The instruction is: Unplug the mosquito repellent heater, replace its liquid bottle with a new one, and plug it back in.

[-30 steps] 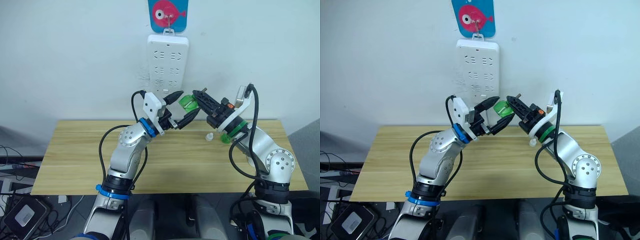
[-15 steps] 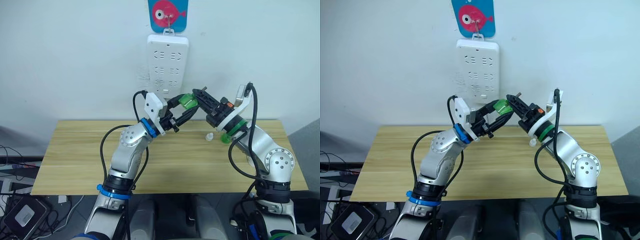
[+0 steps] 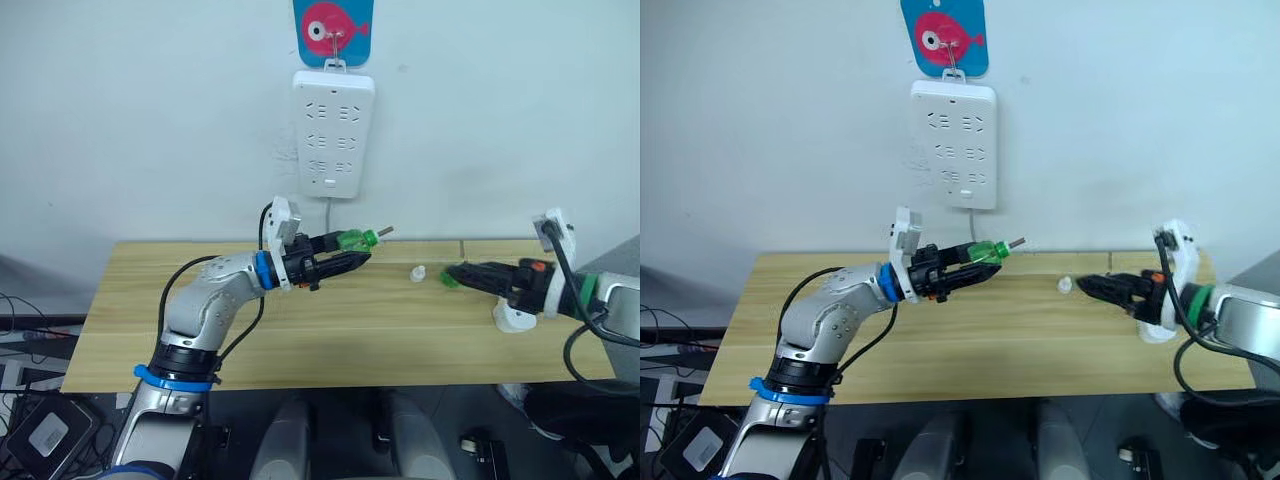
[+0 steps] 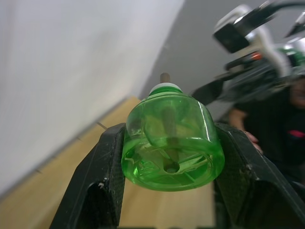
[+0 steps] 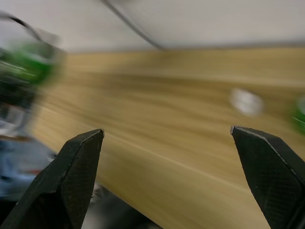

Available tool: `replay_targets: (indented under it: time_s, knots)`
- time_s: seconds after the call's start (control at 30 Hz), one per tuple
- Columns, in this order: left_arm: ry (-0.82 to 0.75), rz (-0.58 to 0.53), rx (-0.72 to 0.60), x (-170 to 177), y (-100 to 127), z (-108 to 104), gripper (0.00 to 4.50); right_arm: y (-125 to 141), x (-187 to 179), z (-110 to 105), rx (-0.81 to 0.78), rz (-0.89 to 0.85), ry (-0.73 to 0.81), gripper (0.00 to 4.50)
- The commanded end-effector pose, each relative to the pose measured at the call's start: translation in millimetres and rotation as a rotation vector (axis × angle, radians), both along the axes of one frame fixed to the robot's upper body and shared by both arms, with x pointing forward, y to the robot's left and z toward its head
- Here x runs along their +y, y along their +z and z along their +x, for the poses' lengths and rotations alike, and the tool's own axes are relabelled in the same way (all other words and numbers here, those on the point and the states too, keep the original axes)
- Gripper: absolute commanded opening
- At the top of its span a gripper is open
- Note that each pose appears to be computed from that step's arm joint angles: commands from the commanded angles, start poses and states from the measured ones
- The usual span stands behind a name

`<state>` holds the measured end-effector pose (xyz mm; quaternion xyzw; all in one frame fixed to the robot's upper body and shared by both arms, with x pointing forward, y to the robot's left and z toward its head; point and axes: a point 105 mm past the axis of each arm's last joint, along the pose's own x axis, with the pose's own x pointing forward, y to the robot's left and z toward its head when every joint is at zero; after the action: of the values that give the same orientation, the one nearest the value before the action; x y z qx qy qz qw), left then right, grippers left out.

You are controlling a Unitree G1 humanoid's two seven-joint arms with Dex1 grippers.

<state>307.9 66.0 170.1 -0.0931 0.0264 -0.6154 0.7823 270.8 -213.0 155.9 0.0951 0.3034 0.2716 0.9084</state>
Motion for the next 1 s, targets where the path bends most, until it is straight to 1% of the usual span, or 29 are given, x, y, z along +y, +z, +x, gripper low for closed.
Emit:
replay_targets:
  time_s: [0.03,0.1,0.23,0.33,0.43,0.57,0.7,0.9,1.0]
  knots:
    - [-0.061,0.025,-0.036,2.6,2.6,-13.5,2.26,-16.7,-42.0,5.4,0.024,-0.254,-0.082,4.47]
    - [-0.043,0.012,-0.039,2.0,3.1,-12.4,2.26,-23.1,-57.1,9.1,0.042,-0.325,-0.127,4.47]
    - [-0.010,-0.018,-0.065,-3.2,7.2,-10.6,2.26,-37.0,-66.6,13.8,0.084,-0.392,-0.141,4.47]
    - [-0.011,-0.021,-0.066,-5.9,6.6,-13.7,2.26,-47.0,-74.6,17.9,0.099,-0.453,-0.154,4.47]
    - [0.030,-0.010,-0.090,-3.7,4.9,-12.9,2.26,-57.7,-86.5,23.8,0.120,-0.495,-0.182,4.47]
    - [0.060,-0.013,-0.085,0.9,4.4,-13.4,2.26,-66.8,-102.3,30.7,0.154,-0.495,-0.257,4.47]
    - [0.072,-0.002,-0.079,2.0,2.2,-14.4,2.26,-71.3,-106.8,33.9,0.178,-0.480,-0.290,4.47]
    - [0.077,0.003,-0.075,1.7,2.1,-14.2,2.26,-74.4,-106.8,36.8,0.213,-0.445,-0.318,4.47]
    - [0.072,0.009,-0.074,1.8,2.1,-14.7,2.26,-78.4,-109.7,35.4,0.230,-0.461,-0.315,4.47]
